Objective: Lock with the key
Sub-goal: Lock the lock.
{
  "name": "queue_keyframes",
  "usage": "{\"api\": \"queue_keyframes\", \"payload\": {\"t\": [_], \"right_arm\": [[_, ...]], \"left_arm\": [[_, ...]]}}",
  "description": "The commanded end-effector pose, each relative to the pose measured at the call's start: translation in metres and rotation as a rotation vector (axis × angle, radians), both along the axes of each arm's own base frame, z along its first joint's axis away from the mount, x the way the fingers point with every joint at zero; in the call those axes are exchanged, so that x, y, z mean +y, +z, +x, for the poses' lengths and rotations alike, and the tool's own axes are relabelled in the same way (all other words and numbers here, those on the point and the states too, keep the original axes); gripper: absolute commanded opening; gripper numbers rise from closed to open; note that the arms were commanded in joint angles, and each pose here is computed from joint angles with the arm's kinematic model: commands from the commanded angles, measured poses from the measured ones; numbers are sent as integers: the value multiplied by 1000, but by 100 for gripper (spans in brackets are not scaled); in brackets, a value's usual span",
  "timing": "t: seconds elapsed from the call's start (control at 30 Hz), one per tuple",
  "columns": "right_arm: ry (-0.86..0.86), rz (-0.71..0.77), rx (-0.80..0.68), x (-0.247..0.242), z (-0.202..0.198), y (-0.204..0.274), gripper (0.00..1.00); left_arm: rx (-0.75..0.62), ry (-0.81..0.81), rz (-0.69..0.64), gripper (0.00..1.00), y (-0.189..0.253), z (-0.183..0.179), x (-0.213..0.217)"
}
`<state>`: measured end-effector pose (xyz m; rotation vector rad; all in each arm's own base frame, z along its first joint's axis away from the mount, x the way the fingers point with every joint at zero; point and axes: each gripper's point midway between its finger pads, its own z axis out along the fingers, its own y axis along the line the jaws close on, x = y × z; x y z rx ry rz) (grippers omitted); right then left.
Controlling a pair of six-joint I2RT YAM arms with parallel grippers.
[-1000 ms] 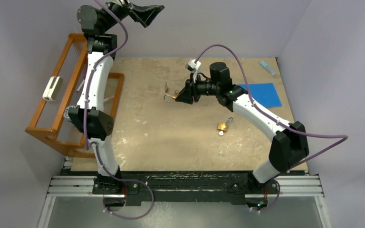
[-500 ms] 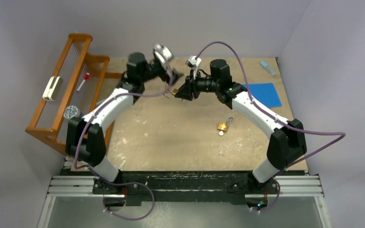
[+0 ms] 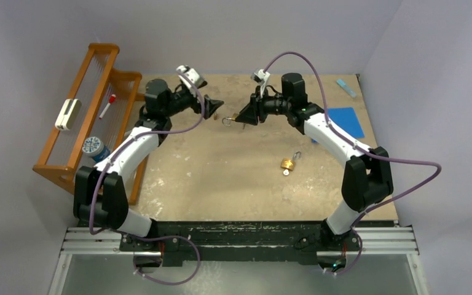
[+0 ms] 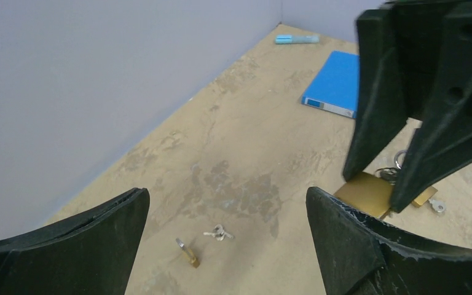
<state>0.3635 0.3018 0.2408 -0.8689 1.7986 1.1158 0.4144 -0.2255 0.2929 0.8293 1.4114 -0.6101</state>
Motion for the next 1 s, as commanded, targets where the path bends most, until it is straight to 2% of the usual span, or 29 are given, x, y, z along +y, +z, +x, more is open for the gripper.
{"api": "queue_keyframes", "payload": {"t": [0.0, 0.17, 0.23, 0.3, 0.43, 0.73, 0.97], "right_arm": [[103, 43, -106, 11, -2, 31, 0], [115, 41, -196, 12, 5, 44, 0], [128, 50, -216, 14, 8, 52, 0], [149, 73, -231, 19, 10, 66, 0], [196, 126, -212, 27, 10, 81, 0], [311, 189, -202, 41, -17, 86, 0], [339, 182, -190, 50, -16, 77, 0]], "left_arm": [[-39, -60, -126, 99, 43, -16, 21], [35, -226, 23, 99, 24, -66, 32], [70, -297, 132, 99, 2, -93, 37], [50, -304, 190, 99, -11, -103, 44], [75, -297, 173, 99, -22, -110, 47], [94, -283, 51, 95, -9, -91, 40], [58, -417, -12, 93, 10, -102, 28]]}}
